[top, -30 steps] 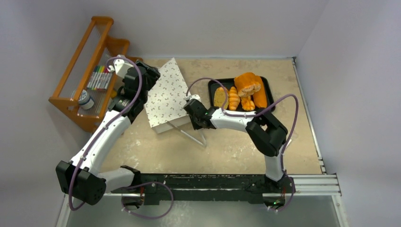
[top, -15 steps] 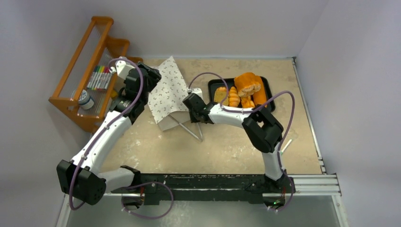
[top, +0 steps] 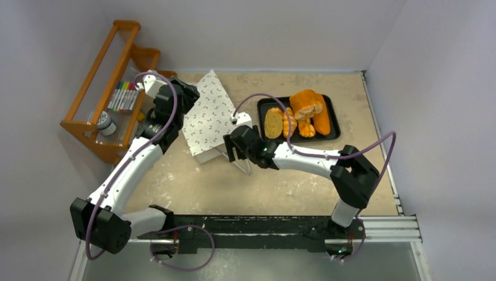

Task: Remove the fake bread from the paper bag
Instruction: Place the clamp on the paper bag, then take out the fake bread from the paper bag.

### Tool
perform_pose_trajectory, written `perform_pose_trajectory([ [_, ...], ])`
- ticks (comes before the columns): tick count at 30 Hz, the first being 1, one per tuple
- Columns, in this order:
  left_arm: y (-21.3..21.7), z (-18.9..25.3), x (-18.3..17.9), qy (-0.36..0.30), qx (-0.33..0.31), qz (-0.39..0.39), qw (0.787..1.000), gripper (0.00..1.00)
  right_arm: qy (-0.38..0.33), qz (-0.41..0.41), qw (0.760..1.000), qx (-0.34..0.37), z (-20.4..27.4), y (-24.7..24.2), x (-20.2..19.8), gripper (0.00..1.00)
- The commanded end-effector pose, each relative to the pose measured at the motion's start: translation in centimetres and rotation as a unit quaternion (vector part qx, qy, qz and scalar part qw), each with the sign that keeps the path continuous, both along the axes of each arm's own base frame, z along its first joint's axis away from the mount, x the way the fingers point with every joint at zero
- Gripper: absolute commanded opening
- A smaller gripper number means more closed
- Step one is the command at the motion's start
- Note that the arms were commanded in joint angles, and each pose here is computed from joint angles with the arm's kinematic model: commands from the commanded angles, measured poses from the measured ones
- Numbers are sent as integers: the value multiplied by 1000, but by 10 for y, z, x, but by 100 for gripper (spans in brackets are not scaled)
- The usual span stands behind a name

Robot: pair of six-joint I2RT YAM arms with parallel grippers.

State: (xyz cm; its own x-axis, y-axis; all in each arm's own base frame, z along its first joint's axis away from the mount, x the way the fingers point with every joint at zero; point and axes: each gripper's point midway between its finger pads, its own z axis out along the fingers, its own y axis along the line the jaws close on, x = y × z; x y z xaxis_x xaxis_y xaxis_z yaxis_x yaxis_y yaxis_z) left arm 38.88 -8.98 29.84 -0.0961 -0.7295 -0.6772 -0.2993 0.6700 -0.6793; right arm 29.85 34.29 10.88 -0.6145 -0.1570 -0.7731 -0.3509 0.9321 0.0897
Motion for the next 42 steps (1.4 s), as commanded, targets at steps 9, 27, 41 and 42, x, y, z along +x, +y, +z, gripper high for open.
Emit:
perform_pose_trajectory([
  [9, 1, 5, 4, -19, -11, 6, 1000, 57, -10, 38, 999, -15, -38, 1, -29, 92],
  [27, 3, -4, 3, -13, -9, 11, 1000, 57, 2, 53, 997, -50, -95, 11, -25, 88],
  [41, 3, -5, 3, -12, -8, 11, 1000, 57, -37, 23, 997, -70, -90, 13, -3, 72],
  [42, 4, -5, 3, -13, -8, 12, 1000, 57, -42, 20, 997, -68, -88, 12, -2, 71],
])
